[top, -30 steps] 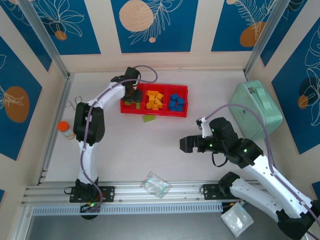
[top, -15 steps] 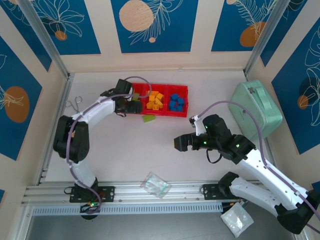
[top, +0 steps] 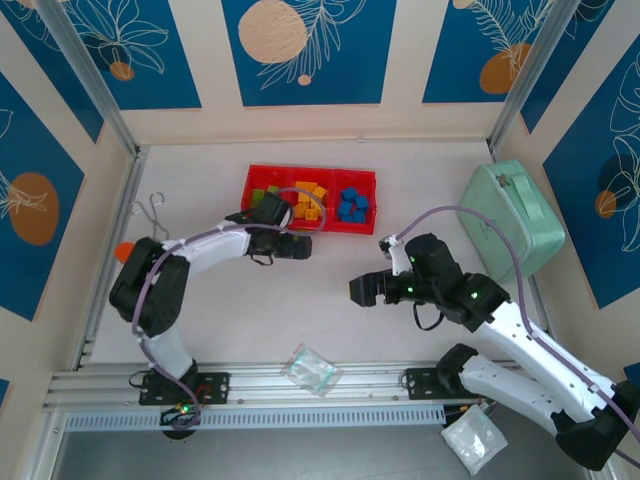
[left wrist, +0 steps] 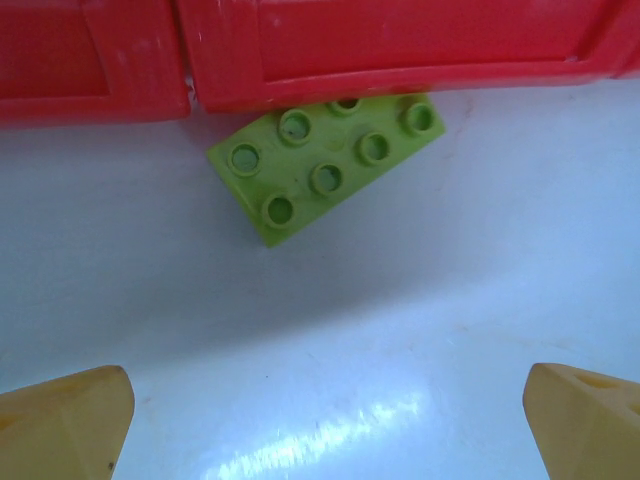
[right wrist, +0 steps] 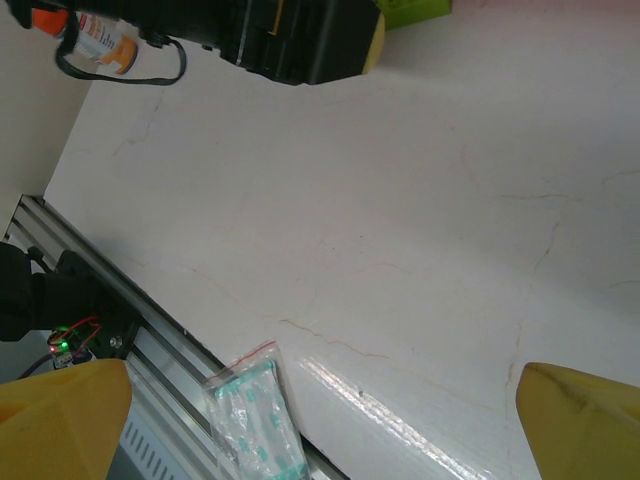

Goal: Sort the legos into containers by color
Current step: Move the container to the top-center of the table, then pick up the lego from the center of the table.

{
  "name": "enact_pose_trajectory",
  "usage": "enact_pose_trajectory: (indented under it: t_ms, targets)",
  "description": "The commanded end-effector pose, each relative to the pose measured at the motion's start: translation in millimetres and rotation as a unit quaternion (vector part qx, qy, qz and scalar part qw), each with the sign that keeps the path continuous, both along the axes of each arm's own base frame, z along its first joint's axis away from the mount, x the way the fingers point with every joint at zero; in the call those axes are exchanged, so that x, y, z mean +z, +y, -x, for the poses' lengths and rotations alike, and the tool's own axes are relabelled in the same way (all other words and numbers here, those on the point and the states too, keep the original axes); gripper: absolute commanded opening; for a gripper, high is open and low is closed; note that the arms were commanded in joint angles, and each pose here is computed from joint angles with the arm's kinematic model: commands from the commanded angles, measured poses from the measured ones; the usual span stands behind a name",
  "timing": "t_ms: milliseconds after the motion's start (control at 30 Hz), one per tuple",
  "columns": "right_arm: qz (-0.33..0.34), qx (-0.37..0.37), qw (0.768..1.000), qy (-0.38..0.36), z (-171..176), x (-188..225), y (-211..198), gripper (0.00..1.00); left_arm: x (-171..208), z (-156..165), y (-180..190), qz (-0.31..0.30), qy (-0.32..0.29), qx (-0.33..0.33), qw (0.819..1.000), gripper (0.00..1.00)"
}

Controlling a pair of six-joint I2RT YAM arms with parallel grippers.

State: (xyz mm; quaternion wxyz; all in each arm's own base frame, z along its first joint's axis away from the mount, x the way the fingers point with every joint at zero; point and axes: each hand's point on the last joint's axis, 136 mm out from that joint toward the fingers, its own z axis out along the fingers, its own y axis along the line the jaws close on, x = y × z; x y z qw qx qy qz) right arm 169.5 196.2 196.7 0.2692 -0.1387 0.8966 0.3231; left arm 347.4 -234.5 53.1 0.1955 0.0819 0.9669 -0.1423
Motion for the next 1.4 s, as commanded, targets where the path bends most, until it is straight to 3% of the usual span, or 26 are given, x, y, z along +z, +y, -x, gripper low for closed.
enact_pose_trajectory:
  t_ms: [0,200,767,900,1167,1367]
  targets:
    - [0.011,-0.003,1.000,-0.009,6,-2,-9,0.99,-9,-15,-9,0.012,0.005,0.015,1.000,0.99]
    - [0.024,-0.015,1.000,-0.012,10,-6,-20,0.99,-21,-37,-10,-0.017,0.012,0.040,0.999,0.99]
    - [0.034,-0.026,0.999,-0.015,9,-11,-29,0.99,6,-93,-37,-0.052,-0.018,-0.007,0.998,0.99]
    - [0.033,-0.025,0.999,-0.016,10,-11,-30,0.99,3,-85,-38,-0.042,-0.019,-0.023,0.999,0.99]
    - [0.035,-0.024,0.999,-0.014,10,-13,-30,0.99,-9,-57,-37,-0.046,-0.016,-0.117,0.992,0.99]
    - [0.038,-0.028,0.999,-0.010,10,-15,-31,0.99,-13,-36,-42,-0.029,-0.006,-0.180,0.983,0.86]
